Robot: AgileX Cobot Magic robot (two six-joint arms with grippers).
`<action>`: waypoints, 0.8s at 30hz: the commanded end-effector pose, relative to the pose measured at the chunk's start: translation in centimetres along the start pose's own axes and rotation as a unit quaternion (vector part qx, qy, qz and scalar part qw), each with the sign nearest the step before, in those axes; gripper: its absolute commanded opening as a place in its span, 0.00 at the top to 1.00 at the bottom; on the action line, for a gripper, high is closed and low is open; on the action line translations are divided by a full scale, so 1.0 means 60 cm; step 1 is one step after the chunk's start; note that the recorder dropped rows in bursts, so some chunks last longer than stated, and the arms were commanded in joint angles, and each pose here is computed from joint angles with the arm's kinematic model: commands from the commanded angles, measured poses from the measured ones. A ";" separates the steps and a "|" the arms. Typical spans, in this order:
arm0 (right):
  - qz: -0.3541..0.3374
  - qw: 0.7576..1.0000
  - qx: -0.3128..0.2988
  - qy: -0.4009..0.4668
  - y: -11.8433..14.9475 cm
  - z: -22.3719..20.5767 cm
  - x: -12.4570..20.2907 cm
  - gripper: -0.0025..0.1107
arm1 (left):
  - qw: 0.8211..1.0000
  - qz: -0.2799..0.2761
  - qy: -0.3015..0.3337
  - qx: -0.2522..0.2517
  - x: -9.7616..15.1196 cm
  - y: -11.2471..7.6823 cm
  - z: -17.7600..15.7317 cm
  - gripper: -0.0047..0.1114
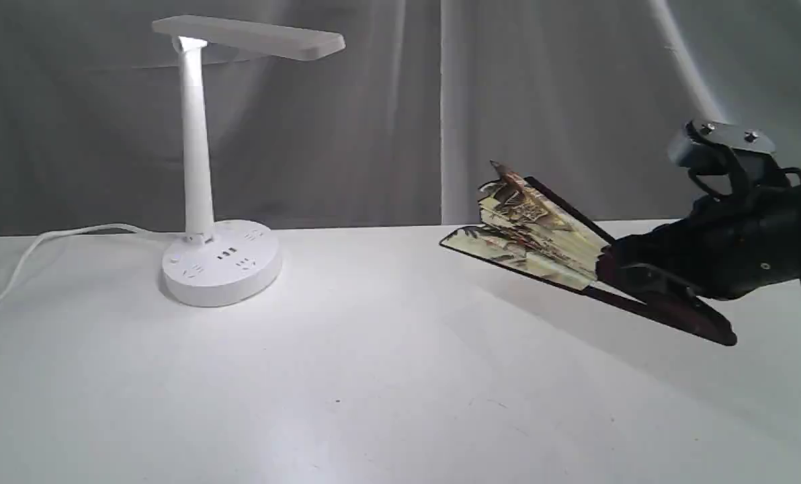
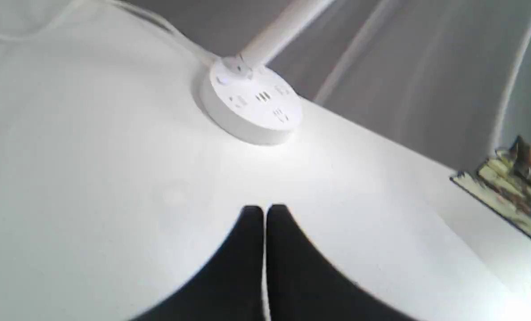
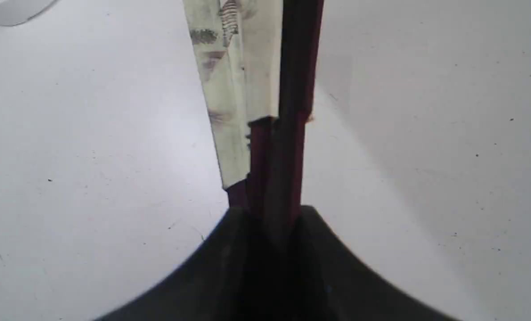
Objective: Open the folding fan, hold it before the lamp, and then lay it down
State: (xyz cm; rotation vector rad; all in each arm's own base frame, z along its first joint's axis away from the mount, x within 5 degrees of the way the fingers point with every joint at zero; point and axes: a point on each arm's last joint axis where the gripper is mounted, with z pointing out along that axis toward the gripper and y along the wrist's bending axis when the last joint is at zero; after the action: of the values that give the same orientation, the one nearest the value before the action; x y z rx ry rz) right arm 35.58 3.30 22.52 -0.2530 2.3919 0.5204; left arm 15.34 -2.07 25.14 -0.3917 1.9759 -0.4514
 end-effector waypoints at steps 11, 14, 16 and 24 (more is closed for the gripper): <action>0.018 0.996 -0.082 -0.027 0.028 -0.003 0.031 0.98 | 0.988 0.007 0.126 0.086 0.088 -0.182 0.217 0.96; 0.018 0.994 -0.101 -0.037 0.033 -0.001 0.039 0.98 | 0.983 0.006 0.159 0.089 0.098 -0.207 0.261 0.96; 0.015 0.993 -0.111 -0.046 0.036 0.000 0.041 0.98 | 0.980 0.026 0.170 0.098 0.101 -0.220 0.279 0.96; 0.011 0.992 -0.114 -0.052 0.036 0.000 0.041 0.98 | 0.945 0.236 0.194 0.116 0.116 -0.240 0.331 0.96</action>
State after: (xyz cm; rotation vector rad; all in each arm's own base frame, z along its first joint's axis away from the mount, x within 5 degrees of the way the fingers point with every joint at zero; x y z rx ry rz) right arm 33.09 5.03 21.02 -0.2891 2.2617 0.7884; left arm 31.15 -20.35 18.63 0.2352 2.2880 -0.5168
